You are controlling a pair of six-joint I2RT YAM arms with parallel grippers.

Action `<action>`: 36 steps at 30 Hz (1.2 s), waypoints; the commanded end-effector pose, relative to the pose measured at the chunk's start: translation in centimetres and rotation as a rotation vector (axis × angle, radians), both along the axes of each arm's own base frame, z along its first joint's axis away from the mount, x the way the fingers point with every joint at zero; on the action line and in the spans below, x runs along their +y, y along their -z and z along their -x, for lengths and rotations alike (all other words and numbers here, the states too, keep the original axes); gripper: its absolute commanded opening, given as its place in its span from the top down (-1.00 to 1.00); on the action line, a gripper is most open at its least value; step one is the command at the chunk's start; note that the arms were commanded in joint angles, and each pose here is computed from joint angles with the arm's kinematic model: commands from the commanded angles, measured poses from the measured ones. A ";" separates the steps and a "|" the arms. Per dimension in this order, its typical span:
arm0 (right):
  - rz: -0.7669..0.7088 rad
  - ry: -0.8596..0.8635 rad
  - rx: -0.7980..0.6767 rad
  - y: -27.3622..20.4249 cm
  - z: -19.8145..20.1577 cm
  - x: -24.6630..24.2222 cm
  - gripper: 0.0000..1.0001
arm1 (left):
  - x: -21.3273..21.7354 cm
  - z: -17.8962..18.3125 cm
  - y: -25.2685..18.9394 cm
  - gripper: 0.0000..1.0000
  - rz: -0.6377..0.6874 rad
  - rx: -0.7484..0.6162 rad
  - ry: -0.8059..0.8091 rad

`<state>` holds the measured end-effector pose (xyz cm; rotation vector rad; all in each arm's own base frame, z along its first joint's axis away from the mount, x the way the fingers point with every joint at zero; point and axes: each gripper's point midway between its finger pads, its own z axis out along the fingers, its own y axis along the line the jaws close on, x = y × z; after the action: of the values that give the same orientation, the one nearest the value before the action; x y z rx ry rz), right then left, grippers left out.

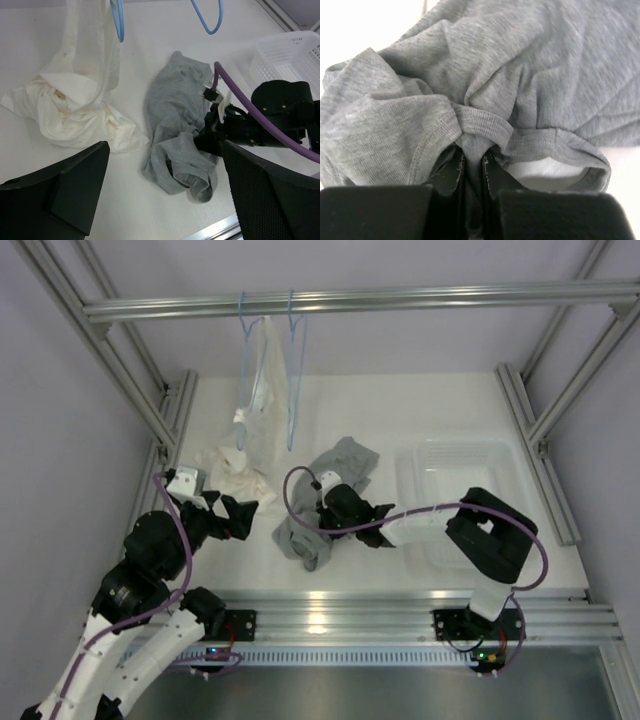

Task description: Remove the tank top from the hanger

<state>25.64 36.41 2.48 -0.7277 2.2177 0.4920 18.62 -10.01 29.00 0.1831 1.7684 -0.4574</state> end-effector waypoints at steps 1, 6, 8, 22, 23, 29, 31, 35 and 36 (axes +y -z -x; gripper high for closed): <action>-0.052 -0.008 0.032 -1.1 2.8 -1.2 1.00 | 0.1 -0.3 -1.5 -0.98 0.037 -0.068 -0.010; -0.171 0.003 -0.101 -9.6 3.0 -2.2 1.00 | 0.7 -0.5 -1.6 -0.98 0.038 -0.074 -0.049; -0.204 0.019 -0.165 -13.4 2.5 -2.7 1.00 | 1.1 -0.5 -1.7 -0.98 0.039 -0.080 -0.070; -0.243 0.200 -0.484 -31.3 1.7 -11.4 1.00 | 4.1 -0.6 -2.0 -0.98 0.059 -0.109 -0.224; -0.246 0.214 -0.503 -32.6 1.8 -12.2 1.00 | 4.1 -0.6 -2.0 -0.98 0.060 -0.109 -0.225; -0.160 0.370 -0.603 -36.4 1.3 -17.8 1.00 | 4.2 -0.6 -2.0 -0.98 0.058 -0.108 -0.231; -0.133 0.428 -0.624 -37.1 1.0 -20.0 1.00 | 4.2 -0.6 -1.9 -0.98 0.057 -0.107 -0.233; -0.100 0.536 -0.642 -38.3 0.8 -24.3 1.00 | 4.5 -0.7 -1.9 -0.98 0.053 -0.108 -0.248; -0.068 0.546 -0.628 -37.6 0.7 -25.0 1.00 | 4.6 -0.8 -1.9 -0.98 0.052 -0.108 -0.255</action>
<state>24.98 16.05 38.97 -0.2488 1.6758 0.1822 19.03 -5.83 29.89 -0.0151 1.6943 -0.3083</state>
